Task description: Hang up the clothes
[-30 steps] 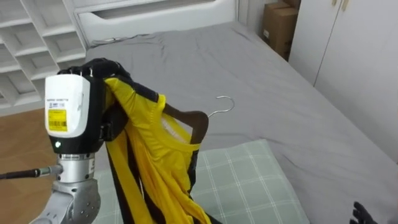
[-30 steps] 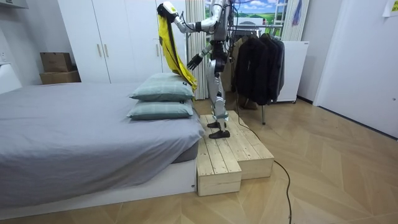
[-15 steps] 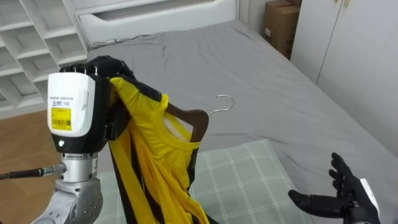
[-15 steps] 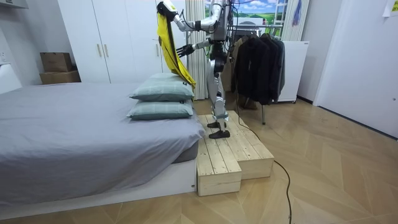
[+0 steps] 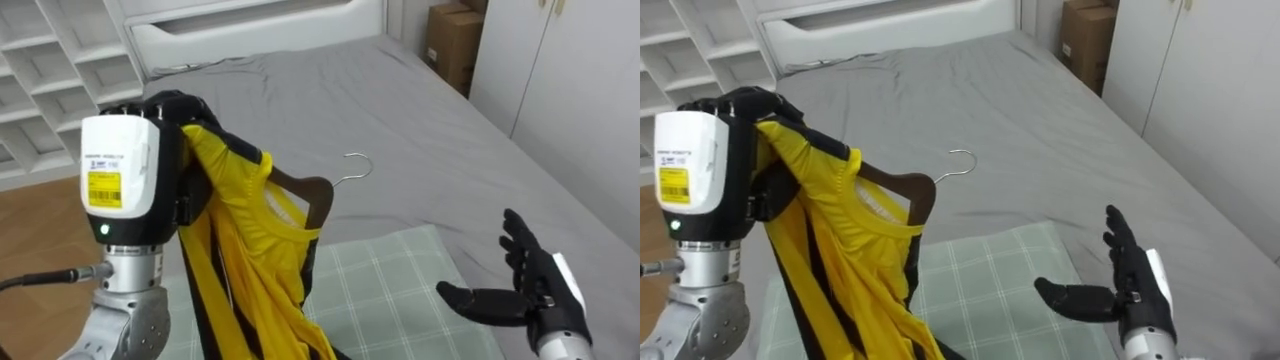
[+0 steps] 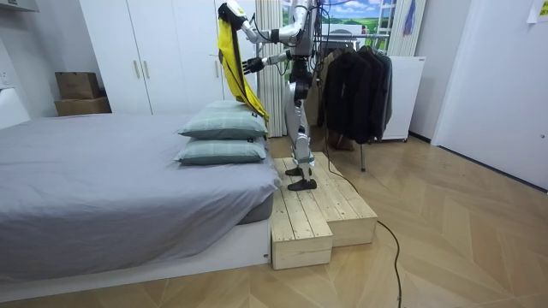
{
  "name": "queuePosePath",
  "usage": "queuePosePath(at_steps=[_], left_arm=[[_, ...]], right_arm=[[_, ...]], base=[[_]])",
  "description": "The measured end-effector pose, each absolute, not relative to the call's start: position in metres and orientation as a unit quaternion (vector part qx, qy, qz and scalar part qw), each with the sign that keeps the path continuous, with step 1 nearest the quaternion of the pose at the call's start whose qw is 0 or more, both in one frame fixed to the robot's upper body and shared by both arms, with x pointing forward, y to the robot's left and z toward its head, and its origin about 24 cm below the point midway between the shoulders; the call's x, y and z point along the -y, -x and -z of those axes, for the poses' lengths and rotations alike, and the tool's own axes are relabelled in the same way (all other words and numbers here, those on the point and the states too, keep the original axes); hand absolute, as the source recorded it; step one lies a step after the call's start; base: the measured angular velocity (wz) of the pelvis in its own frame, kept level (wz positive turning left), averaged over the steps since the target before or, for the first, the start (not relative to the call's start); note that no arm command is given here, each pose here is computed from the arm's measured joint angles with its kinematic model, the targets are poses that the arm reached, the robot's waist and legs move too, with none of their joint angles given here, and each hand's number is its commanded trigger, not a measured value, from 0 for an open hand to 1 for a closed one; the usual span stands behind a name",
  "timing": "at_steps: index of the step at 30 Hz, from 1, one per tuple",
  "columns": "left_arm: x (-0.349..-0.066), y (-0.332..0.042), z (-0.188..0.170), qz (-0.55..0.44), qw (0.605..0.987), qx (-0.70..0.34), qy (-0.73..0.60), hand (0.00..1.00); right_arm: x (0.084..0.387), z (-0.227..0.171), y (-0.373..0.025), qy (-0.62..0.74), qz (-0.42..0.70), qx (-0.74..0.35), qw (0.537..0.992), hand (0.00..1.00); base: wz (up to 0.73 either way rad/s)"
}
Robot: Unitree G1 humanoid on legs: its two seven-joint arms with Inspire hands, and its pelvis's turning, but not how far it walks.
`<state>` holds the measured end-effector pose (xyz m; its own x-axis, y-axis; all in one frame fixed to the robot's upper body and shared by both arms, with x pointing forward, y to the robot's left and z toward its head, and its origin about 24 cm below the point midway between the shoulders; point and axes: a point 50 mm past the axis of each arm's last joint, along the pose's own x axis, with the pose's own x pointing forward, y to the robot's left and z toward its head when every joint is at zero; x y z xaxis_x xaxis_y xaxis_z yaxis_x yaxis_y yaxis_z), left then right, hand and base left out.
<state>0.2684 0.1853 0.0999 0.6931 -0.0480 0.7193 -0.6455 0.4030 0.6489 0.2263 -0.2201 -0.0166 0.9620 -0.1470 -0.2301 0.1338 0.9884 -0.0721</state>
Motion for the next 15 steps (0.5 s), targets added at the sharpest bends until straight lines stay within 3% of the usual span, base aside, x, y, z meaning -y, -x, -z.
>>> queuePosePath(at_steps=[15], left_arm=[[-0.173, -0.266, -0.111, -0.199, 0.761, 0.363, -0.500, 1.00]], right_arm=[[0.199, 0.022, -0.228, -0.025, -0.004, -0.134, 0.991, 0.00]], base=[[0.00]])
